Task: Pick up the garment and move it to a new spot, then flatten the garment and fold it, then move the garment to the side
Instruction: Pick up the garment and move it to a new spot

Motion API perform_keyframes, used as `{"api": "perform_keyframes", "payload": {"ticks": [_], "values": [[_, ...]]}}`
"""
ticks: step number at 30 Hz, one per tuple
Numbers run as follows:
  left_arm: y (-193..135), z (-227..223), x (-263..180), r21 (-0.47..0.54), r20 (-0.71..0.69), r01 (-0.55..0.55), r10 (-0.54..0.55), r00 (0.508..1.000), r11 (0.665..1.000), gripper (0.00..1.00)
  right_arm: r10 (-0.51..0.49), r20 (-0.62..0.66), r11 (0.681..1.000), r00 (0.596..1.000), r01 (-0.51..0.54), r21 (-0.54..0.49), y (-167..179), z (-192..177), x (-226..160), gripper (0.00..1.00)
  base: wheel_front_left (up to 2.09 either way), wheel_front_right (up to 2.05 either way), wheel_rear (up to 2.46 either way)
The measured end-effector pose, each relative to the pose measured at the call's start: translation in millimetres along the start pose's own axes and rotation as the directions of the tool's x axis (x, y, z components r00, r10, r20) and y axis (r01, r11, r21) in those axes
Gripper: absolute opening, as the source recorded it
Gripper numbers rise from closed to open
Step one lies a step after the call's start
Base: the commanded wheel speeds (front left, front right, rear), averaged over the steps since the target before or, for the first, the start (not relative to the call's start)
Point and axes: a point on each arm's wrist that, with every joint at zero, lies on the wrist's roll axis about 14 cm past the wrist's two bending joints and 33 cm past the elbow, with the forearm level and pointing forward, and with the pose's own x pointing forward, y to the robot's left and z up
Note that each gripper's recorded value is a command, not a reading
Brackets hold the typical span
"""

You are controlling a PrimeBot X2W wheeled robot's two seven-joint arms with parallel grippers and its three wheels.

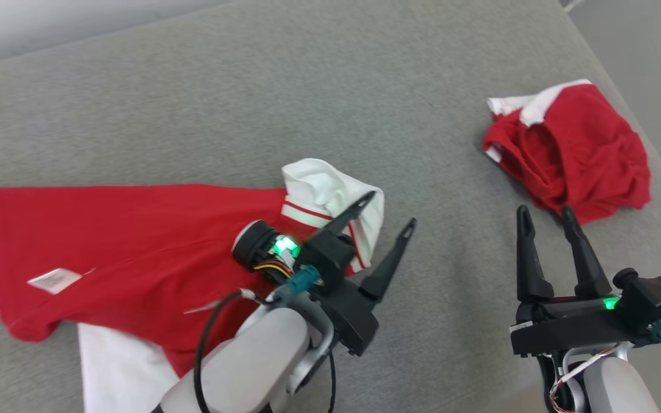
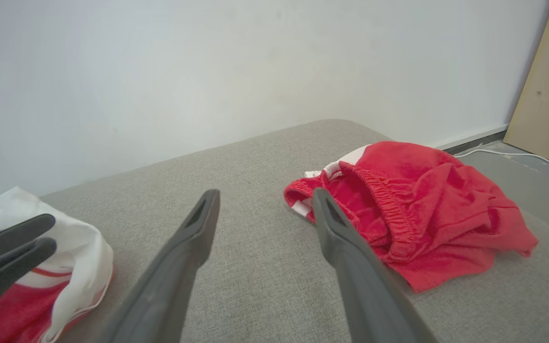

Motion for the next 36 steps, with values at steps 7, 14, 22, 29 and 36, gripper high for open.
{"api": "perform_keyframes", "payload": {"ticks": [7,14,22,29,36], "values": [[8,38,-26,0.082,0.100,-0.070,0.061,0.993,0.994,1.00,0.053,0.031,0.999,0.998,-0.054,0.005,15,9,6,1.00,0.00,0.00,0.00],[59,74,-73,0.132,0.194,-0.302,0.274,0.942,0.944,1.00,0.113,0.043,0.994,0.993,-0.113,0.007,33,16,11,1.00,0.00,0.00,0.00],[129,122,-159,0.137,0.323,-0.621,0.558,0.764,0.771,1.00,0.197,0.060,0.980,0.979,-0.197,-0.004,59,29,12,1.00,0.00,0.00,0.00],[162,145,-239,0.150,0.375,-0.792,0.707,0.599,0.592,1.00,0.249,0.050,0.968,0.967,-0.249,-0.007,76,32,6,1.00,0.00,0.00,0.00],[161,148,-288,0.177,0.381,-0.846,0.757,0.531,0.503,1.00,0.287,0.040,0.958,0.957,-0.287,-0.017,87,33,0,1.00,0.00,0.00,0.00]]}}
